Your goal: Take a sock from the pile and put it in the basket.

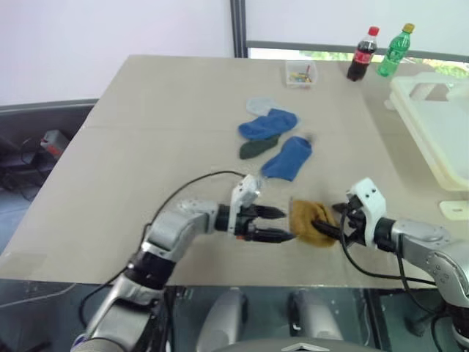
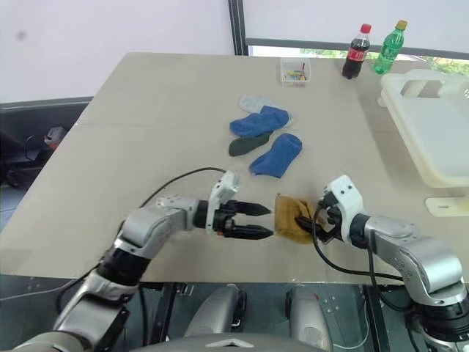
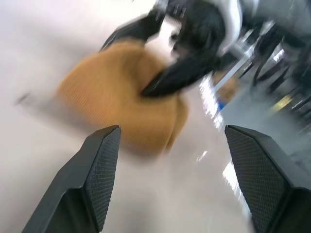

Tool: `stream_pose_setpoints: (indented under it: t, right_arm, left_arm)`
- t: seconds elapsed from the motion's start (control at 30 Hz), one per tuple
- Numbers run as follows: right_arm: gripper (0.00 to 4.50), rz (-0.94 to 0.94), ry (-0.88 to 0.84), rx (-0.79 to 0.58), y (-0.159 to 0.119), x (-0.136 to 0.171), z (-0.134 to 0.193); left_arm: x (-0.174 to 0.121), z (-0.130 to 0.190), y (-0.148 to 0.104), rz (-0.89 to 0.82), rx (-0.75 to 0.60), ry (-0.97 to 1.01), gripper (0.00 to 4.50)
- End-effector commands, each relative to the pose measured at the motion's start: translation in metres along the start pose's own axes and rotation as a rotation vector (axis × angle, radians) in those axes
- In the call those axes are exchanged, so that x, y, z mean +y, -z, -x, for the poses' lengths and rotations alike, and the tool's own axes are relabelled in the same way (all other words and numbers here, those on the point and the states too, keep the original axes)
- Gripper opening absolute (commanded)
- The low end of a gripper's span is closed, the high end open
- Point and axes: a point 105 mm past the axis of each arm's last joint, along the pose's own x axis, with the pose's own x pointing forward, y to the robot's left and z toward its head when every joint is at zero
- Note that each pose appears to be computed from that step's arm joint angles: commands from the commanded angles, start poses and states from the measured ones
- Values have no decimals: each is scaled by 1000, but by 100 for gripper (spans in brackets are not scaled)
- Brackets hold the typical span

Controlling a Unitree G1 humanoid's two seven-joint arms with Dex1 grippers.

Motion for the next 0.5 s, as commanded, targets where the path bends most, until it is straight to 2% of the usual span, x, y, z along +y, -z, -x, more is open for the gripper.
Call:
stream_pose_setpoints:
  t: [0.03,0.27,0.37,0.43,0.47,0.5]
  right_arm:
    - [446,21,-81,77,17,15,-9]
    - [446,97,-133,165,35,18,-21]
    - [361,136,-162,224,50,19,-26]
    - [272,152,-178,252,58,19,-29]
    - [207,158,-177,261,61,18,-31]
    - [179,162,-175,264,62,17,-32]
  left_arm:
    - [-10,6,-12,-131,-23,12,368]
    - [-7,29,-20,-210,-71,-82,368]
    - [-6,34,-21,-227,-69,-108,368]
    - [-6,35,-23,-239,-75,-119,368]
    - [-6,35,-25,-243,-87,-127,368]
    - [-6,35,-26,-244,-95,-132,368]
